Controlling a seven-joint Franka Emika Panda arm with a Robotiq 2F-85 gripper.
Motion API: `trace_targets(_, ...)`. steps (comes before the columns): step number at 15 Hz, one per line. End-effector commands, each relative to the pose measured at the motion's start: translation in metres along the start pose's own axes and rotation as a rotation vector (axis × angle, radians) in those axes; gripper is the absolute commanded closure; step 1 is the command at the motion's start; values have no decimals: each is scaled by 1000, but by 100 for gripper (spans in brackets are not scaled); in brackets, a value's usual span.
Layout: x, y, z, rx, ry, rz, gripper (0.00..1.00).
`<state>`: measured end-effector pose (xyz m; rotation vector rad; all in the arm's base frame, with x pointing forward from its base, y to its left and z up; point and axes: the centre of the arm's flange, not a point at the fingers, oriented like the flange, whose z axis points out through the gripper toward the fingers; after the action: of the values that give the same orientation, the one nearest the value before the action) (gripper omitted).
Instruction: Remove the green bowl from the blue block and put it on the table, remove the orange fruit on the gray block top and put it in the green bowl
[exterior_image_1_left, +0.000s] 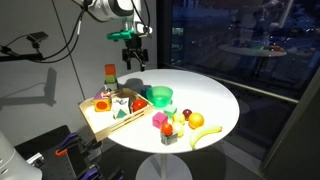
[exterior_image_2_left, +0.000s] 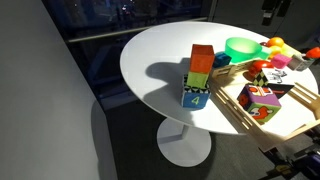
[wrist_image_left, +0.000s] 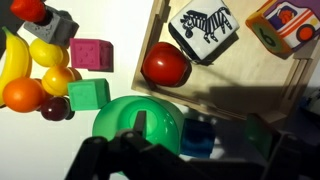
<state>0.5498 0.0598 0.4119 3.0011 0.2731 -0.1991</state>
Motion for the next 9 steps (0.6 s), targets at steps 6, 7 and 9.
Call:
trace_targets(6, -14, 75, 18, 21, -28, 120, 0)
trace_targets(7, -17, 85, 22, 25, -34, 141, 0)
trace_targets(9, -24, 107, 30, 33, -46, 188, 0)
